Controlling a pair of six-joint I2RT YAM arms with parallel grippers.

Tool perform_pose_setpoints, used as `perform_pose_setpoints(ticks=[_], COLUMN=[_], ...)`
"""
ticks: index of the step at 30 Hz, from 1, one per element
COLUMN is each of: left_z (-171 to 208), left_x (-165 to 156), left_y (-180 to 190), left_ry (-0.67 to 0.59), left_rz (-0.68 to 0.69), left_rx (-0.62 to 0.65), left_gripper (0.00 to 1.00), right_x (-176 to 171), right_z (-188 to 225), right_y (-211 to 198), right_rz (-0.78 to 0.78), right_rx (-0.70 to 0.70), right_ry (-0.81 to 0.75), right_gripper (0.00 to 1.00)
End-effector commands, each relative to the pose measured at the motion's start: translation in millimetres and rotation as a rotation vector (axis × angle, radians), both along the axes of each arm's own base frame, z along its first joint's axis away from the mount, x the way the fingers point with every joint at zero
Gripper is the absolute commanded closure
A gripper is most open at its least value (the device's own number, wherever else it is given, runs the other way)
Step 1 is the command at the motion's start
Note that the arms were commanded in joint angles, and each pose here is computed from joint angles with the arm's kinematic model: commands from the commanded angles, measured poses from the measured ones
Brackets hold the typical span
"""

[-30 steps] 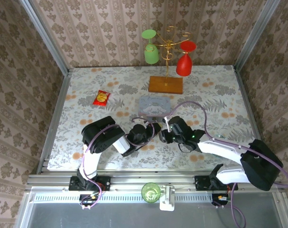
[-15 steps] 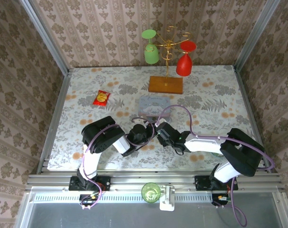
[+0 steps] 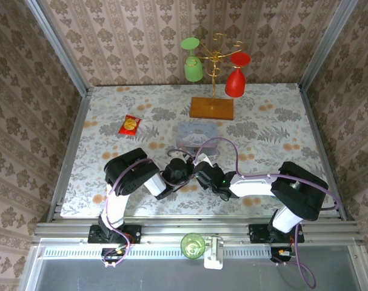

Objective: Unlock the padlock with the key

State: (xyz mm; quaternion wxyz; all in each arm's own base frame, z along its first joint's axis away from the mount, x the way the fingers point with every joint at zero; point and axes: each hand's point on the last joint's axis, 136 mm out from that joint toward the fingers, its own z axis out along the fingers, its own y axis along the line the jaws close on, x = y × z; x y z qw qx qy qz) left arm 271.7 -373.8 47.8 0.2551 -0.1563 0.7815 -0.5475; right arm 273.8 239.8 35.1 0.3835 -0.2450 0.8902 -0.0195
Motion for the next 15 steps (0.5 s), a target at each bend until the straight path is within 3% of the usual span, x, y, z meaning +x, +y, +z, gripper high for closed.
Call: perform_pose_setpoints(ticks=[1,4,10,15], left_z=[20,23,25,27], left_x=[-4,-4,-5,-6], left_y=[-11,-10,-8,-7], left_ry=[-0.008,-0.014,-0.015,-0.018], left_rz=[-0.036,-0.034,-0.034,-0.031], left_rx=[-0.07,-0.073,-0.077,-0.077], left_gripper=[1.0,1.0,0.96,0.95], right_x=[7,3,1,0], right_z=[12,9,-3,-6], right_y=[7,10,6,4], right_rz=[-0.021,-0.009,-0.061,-0.08], right_rx=[0.06,0.121,0.49,0.647], right_ry=[-0.037,0.002,0.204,0.285], right_gripper=[0.97,1.0,1.0,1.0])
